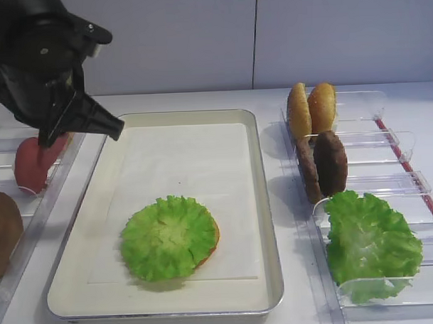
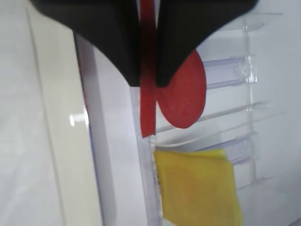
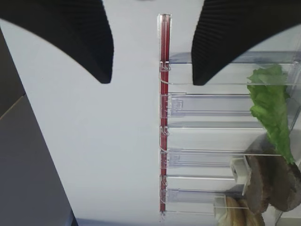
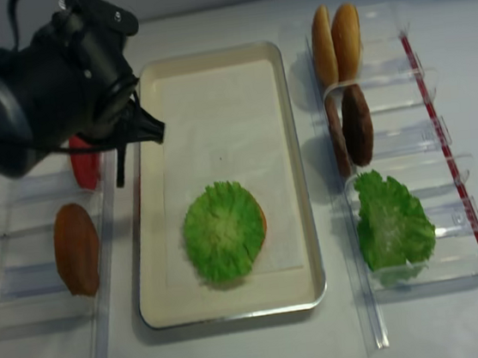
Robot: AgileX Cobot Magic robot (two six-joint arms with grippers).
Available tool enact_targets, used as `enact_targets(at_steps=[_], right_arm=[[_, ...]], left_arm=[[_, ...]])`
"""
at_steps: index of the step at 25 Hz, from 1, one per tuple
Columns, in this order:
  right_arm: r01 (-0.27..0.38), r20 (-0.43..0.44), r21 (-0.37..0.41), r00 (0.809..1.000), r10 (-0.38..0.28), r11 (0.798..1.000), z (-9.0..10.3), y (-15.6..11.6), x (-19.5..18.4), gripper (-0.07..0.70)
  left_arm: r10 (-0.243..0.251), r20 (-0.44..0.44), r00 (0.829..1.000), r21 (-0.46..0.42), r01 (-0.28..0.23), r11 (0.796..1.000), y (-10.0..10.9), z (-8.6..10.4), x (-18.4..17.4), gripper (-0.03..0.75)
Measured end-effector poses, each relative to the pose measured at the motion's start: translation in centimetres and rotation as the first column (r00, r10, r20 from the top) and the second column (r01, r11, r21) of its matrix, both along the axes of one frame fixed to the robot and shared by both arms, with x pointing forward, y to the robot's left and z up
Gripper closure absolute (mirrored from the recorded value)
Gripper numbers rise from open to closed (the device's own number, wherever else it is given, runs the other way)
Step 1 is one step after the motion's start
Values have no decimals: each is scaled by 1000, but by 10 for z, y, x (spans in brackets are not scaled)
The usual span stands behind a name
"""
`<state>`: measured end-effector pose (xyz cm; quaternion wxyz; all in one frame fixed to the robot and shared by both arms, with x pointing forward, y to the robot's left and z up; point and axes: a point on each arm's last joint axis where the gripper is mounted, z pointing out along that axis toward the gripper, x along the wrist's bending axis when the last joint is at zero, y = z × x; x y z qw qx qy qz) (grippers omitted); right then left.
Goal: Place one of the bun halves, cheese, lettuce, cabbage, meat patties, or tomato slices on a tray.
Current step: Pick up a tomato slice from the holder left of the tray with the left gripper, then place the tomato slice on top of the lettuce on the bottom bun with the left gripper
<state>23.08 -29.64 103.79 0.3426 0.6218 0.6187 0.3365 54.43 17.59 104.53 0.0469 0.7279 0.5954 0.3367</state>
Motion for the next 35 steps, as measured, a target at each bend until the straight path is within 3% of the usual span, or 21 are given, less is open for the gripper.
enact_targets(at_steps=[4, 14, 17, 22, 25, 29, 35], right_arm=[[0, 0, 0, 1000, 0, 1000, 0, 0, 0, 230], [0, 2, 0, 1000, 0, 1000, 0, 0, 0, 230], [0, 2, 0, 1000, 0, 1000, 0, 0, 0, 230], [0, 2, 0, 1000, 0, 1000, 0, 0, 0, 230], [0, 2, 0, 1000, 0, 1000, 0, 0, 0, 230], [-2, 2, -3, 1000, 2, 1000, 0, 0, 0, 230], [-2, 2, -3, 1000, 2, 1000, 0, 0, 0, 230]], left_arm=[[-26, 35, 999, -73, 28, 997, -10, 22, -14, 652], [23, 27, 999, -237, -16, 971, -3, 54, -45, 652], [7, -9, 1000, -291, -10, 957, -4, 47, -54, 652], [-6, -75, 997, -360, -21, 933, 0, 19, -74, 653], [-6, -58, 998, -408, -18, 913, 6, 14, -86, 653], [-16, 2, 1000, -489, 15, 872, 9, 19, -98, 653], [-51, -11, 999, -647, 32, 762, 1, -7, -112, 653]])
